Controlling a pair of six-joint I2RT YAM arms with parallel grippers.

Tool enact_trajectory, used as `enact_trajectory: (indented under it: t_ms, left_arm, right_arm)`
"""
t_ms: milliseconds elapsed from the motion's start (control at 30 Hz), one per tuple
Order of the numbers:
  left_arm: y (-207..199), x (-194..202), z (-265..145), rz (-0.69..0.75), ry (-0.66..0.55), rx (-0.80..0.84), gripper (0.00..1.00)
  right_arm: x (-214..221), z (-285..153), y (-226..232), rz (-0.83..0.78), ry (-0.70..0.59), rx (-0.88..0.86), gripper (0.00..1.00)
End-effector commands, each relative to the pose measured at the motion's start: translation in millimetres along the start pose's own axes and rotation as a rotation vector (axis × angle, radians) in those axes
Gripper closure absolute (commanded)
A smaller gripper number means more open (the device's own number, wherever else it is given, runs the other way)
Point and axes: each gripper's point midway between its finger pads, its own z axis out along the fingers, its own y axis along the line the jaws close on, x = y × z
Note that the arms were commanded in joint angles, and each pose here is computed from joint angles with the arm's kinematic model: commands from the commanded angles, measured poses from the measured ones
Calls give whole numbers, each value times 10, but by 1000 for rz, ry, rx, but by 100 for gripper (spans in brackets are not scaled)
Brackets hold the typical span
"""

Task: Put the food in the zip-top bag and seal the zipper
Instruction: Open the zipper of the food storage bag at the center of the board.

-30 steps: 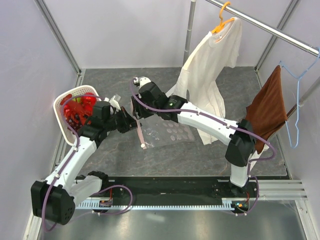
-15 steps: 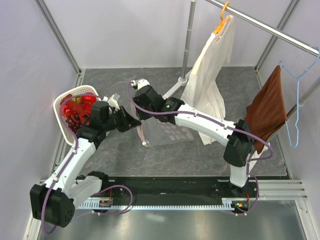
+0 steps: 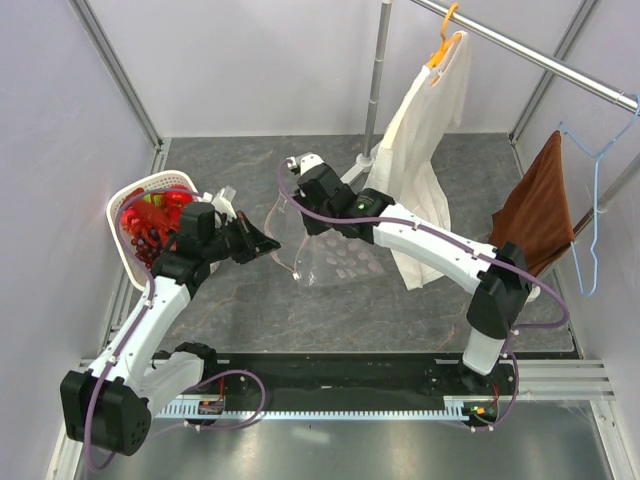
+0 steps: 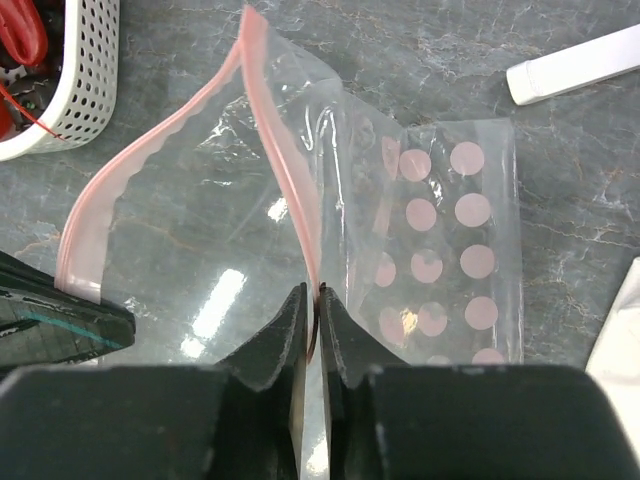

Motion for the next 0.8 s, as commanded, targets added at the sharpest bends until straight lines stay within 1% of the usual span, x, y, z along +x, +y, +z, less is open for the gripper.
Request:
enact_trajectory:
  t_ms: [0,33,67,233,267,333,500,633,767]
  left_arm:
    - [-43,-173,-37,79,-58,-8,98]
    - [-22,-192,-32,83,-65,-18,98]
    - [-1,-196,-28,89,-66,-27,98]
    - [327,-272,10,126,-70,-172,98]
    - [373,-264,29,130,-58,-183,98]
    - [453,-262,59,148,-32,-210,98]
    - [413,-265,102,200,18,-182,98]
    - [471,-316,127,237,52,-219,98]
    - [337,-312,118,315,89,-151,97]
  right_arm:
    - [-205,-208,-25,29,-40,-82,89]
    - [-215,-244,36,32,-35,-126,93]
    - [-211,-260,31,37,-28,-142,100]
    - [-264,-445,-74,84,-10,-228,100]
    - [-260,-491,-46,93,-2,-266,100]
    - [-301,-566,-118,107,-12,-280,100]
    - [-196,-626,-196,126,14,-302,100]
    - [-103,-567,-259,127,33,-290,100]
    - [-64,-425,-269,130,40,-287,100]
